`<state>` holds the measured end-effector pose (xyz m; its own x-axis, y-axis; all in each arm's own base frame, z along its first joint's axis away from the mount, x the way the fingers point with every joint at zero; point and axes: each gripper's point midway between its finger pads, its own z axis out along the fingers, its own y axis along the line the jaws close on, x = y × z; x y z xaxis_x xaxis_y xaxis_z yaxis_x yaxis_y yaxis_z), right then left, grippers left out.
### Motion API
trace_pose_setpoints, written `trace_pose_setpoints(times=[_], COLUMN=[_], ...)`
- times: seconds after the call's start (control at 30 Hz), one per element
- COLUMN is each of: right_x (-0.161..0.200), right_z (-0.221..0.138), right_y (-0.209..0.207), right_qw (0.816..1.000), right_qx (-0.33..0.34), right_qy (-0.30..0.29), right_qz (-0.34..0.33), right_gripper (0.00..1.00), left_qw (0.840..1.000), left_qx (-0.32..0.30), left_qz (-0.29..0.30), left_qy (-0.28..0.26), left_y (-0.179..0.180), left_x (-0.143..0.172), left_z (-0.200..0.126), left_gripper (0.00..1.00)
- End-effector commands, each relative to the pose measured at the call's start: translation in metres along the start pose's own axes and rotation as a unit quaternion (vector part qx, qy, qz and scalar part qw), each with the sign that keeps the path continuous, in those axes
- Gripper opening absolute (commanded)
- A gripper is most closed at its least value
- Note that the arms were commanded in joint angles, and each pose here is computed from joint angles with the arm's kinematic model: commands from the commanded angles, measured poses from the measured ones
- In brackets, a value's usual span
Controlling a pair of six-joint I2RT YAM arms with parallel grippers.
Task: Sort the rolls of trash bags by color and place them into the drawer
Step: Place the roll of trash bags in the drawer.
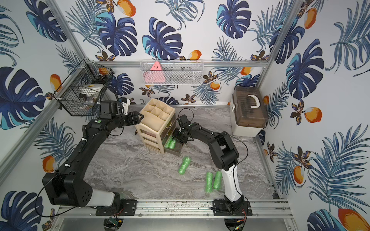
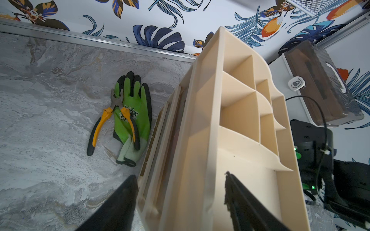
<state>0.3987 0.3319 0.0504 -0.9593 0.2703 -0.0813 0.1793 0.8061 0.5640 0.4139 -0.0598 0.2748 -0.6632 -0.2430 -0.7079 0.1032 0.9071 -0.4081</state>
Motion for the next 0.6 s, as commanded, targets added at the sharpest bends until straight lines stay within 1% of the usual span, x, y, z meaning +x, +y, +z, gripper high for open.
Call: trace_pose_setpoints(times=[0.0, 0.1, 0.13, 0.37, 0.43, 0.57], right_x=[0.0, 0.0, 0.0, 0.003, 0.004, 0.003], right_z=[0.005, 0.009, 0.01, 0.002, -0.002, -0.015], right_y=[0.009, 0.02, 0.021, 0.016, 0.014, 0.018], right_qw=[1.0, 0.998, 0.998, 0.999, 0.999, 0.999], right_qx=[-0.018, -0.047, -0.052, -0.032, -0.028, -0.033], right_qy=[0.007, 0.011, 0.013, 0.013, 0.008, -0.005], right_qz=[0.018, 0.031, 0.033, 0.025, 0.022, 0.009], right_gripper=[0.27, 0.28, 0.31, 0.68, 0.71, 0.71], left_qw=[1.0, 1.0, 1.0, 1.0, 1.0, 1.0], left_qx=[-0.002, 0.0, -0.001, 0.001, 0.0, -0.002], left_qz=[0.0, 0.0, 0.0, 0.0, 0.0, 0.0], left_qy=[0.01, 0.01, 0.012, 0.01, 0.011, 0.012], left_y=[0.001, 0.001, 0.002, 0.0, 0.0, 0.002], left_x=[0.005, 0.006, 0.007, 0.005, 0.006, 0.007], left_z=[-0.001, 0.0, 0.0, -0.001, -0.001, -0.001], left_gripper=[0.73, 0.73, 0.73, 0.73, 0.73, 0.73])
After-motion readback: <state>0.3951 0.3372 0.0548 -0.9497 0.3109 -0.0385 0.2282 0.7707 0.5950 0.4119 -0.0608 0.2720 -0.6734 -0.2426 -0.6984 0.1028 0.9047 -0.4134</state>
